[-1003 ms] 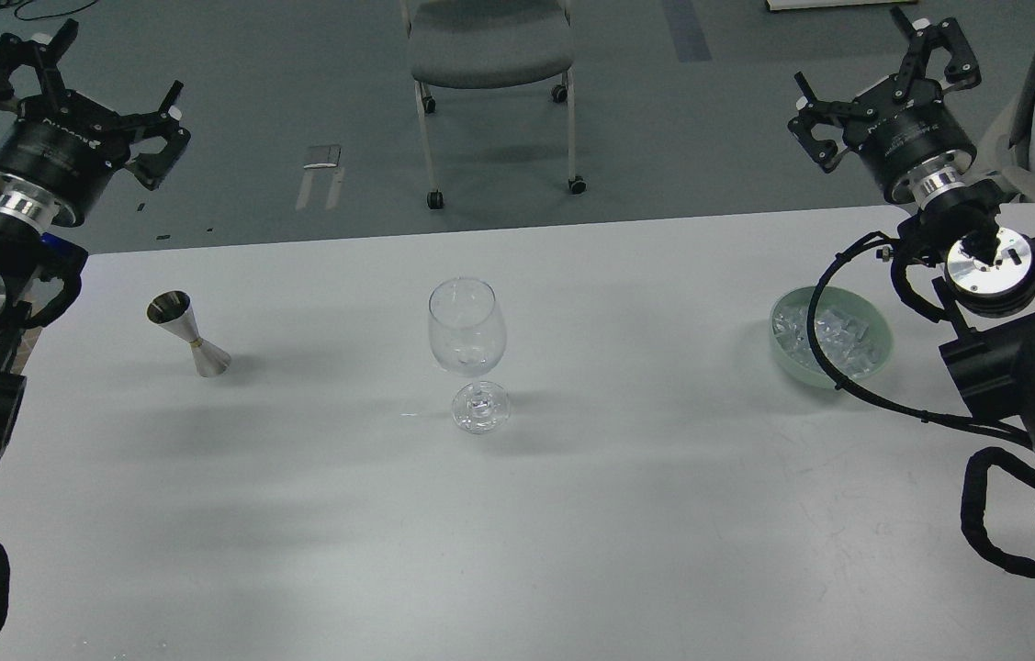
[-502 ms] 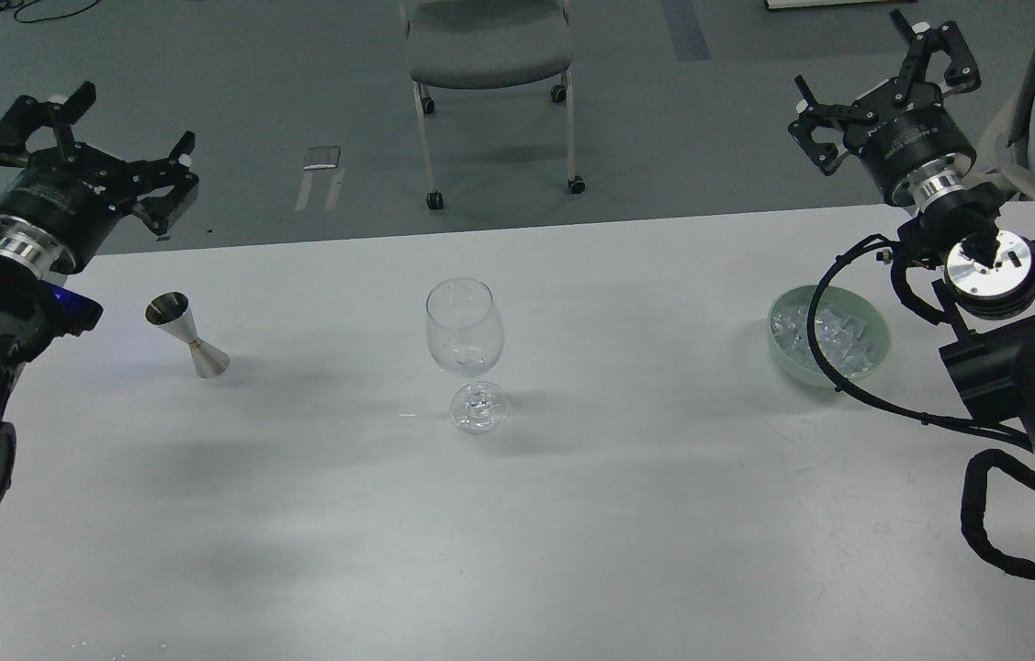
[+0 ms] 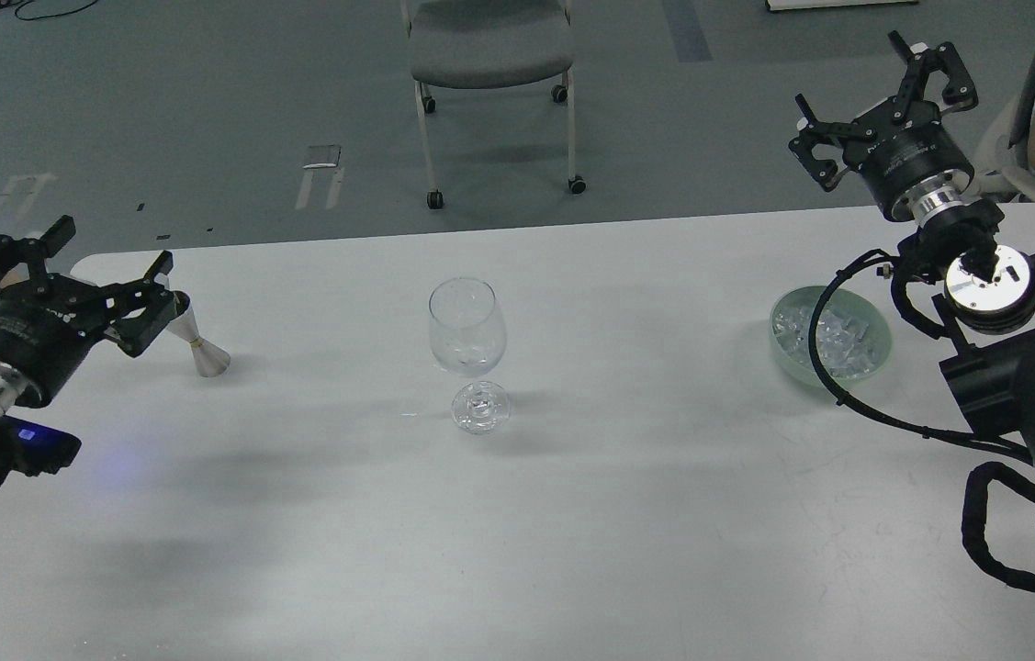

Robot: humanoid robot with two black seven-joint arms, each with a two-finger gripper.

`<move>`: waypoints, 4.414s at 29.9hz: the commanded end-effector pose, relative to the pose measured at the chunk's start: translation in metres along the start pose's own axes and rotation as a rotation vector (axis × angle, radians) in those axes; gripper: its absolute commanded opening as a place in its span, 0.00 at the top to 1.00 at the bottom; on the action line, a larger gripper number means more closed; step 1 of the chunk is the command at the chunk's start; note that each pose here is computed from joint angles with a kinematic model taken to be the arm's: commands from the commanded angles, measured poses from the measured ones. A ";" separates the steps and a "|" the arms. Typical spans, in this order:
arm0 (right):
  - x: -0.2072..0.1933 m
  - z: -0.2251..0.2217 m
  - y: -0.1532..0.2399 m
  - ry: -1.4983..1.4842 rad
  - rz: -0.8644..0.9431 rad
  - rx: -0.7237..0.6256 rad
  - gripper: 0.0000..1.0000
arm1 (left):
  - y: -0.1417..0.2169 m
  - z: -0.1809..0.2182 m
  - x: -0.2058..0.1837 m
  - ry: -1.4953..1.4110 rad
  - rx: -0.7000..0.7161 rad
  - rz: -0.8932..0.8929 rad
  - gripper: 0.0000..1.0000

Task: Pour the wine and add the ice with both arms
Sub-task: 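Move the left gripper down toward the silver jigger, then close the left gripper around the silver jigger, then lift the silver jigger with the left gripper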

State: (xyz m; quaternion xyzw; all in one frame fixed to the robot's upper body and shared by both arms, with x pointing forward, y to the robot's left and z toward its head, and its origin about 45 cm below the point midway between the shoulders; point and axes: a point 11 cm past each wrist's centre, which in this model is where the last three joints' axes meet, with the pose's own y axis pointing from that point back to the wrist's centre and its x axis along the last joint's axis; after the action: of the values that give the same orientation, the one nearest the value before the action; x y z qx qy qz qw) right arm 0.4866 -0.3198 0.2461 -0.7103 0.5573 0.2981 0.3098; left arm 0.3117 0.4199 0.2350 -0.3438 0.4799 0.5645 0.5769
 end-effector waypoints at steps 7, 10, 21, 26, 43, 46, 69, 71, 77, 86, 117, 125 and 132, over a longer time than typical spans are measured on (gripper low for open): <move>0.010 0.004 0.007 -0.001 0.021 -0.009 0.00 | 0.029 -0.027 0.043 0.137 -0.032 0.072 0.06; 0.010 0.005 0.007 -0.002 0.023 -0.009 0.00 | 0.036 -0.034 0.047 0.134 -0.041 0.023 0.06; 0.013 0.007 0.009 -0.003 0.031 -0.013 0.00 | 0.035 -0.053 0.068 0.165 -0.014 0.093 0.09; 0.018 0.009 0.013 -0.005 0.041 -0.017 0.00 | 0.018 -0.049 0.072 0.145 -0.001 0.291 0.07; 0.020 0.010 0.014 -0.004 0.045 -0.019 0.00 | -0.001 -0.045 0.070 0.163 -0.020 0.334 0.07; 0.020 0.010 0.014 -0.004 0.045 -0.019 0.00 | -0.003 -0.041 0.075 0.167 -0.035 0.345 0.07; 0.025 0.011 0.017 -0.001 0.061 -0.023 0.00 | -0.038 -0.019 0.086 0.143 -0.116 0.262 0.40; 0.027 0.006 0.018 0.006 0.064 -0.019 0.00 | -0.038 -0.019 0.084 0.132 -0.115 0.234 0.42; 0.027 0.006 0.019 0.009 0.067 -0.021 0.00 | -0.041 -0.028 0.085 0.126 -0.101 0.237 0.44; 0.028 0.006 0.019 0.009 0.067 -0.019 0.00 | -0.039 -0.034 0.106 0.175 -0.094 0.363 0.25; 0.033 0.001 0.022 0.020 0.080 -0.017 0.00 | -0.074 -0.021 0.108 0.225 -0.122 0.387 0.25; 0.034 -0.001 0.023 0.023 0.085 -0.016 0.00 | -0.080 -0.017 0.113 0.226 -0.133 0.369 0.26; 0.037 0.000 0.025 0.023 0.091 -0.017 0.00 | -0.081 -0.021 0.113 0.233 -0.130 0.363 0.34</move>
State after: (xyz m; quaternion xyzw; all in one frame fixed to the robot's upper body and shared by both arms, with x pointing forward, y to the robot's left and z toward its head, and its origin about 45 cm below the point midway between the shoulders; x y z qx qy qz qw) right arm 0.4706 -0.3466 0.2165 -0.6913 0.5893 0.3074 0.2836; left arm 0.3769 0.4277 0.1111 -0.3499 0.5591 0.6468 0.3829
